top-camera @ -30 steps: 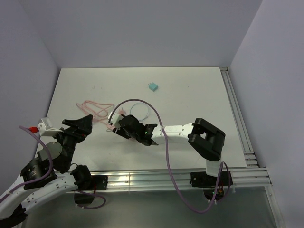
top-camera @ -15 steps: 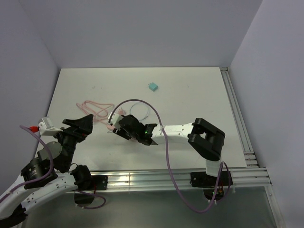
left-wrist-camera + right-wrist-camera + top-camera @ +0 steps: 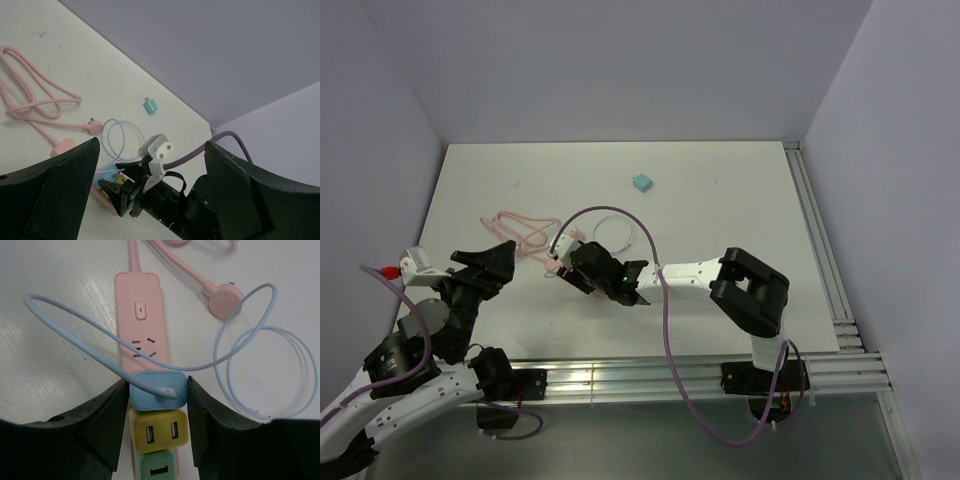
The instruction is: Insert the plug
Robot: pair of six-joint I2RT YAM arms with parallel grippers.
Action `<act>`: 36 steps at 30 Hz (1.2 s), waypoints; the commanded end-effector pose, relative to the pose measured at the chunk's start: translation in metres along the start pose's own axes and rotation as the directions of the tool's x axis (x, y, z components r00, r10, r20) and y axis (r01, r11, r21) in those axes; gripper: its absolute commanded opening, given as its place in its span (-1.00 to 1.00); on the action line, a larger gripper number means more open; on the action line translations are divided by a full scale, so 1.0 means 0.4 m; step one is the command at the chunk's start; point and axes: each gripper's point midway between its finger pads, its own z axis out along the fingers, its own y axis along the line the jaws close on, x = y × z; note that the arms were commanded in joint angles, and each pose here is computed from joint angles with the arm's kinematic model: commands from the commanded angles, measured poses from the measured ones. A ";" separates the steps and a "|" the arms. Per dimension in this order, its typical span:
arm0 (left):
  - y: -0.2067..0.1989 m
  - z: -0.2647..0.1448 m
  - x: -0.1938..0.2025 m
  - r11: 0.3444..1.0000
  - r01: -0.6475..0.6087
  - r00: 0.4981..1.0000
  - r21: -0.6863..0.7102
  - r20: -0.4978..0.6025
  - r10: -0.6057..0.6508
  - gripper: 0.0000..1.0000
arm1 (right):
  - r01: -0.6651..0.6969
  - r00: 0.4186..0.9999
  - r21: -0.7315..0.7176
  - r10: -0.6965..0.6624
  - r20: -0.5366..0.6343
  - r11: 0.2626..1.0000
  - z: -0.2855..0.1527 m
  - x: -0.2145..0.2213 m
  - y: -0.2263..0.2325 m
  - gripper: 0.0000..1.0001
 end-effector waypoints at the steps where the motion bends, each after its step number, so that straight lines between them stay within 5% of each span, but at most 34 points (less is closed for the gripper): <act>1: -0.007 -0.004 -0.008 1.000 0.007 1.000 0.014 0.001 -0.007 0.82 | -0.059 0.966 -0.072 0.038 -0.255 0.996 -0.006 0.227 0.072 -1.00; 24: -0.011 -0.003 0.004 1.000 0.015 1.000 0.020 -0.018 -0.015 0.82 | 0.101 0.845 -0.007 -0.090 -0.528 0.995 -0.062 0.496 0.127 -1.00; 36: -0.018 -0.010 -0.002 0.999 0.036 0.999 0.033 -0.025 -0.035 0.81 | -0.025 0.791 -0.044 -0.007 -0.612 0.999 -0.091 0.594 0.185 -1.00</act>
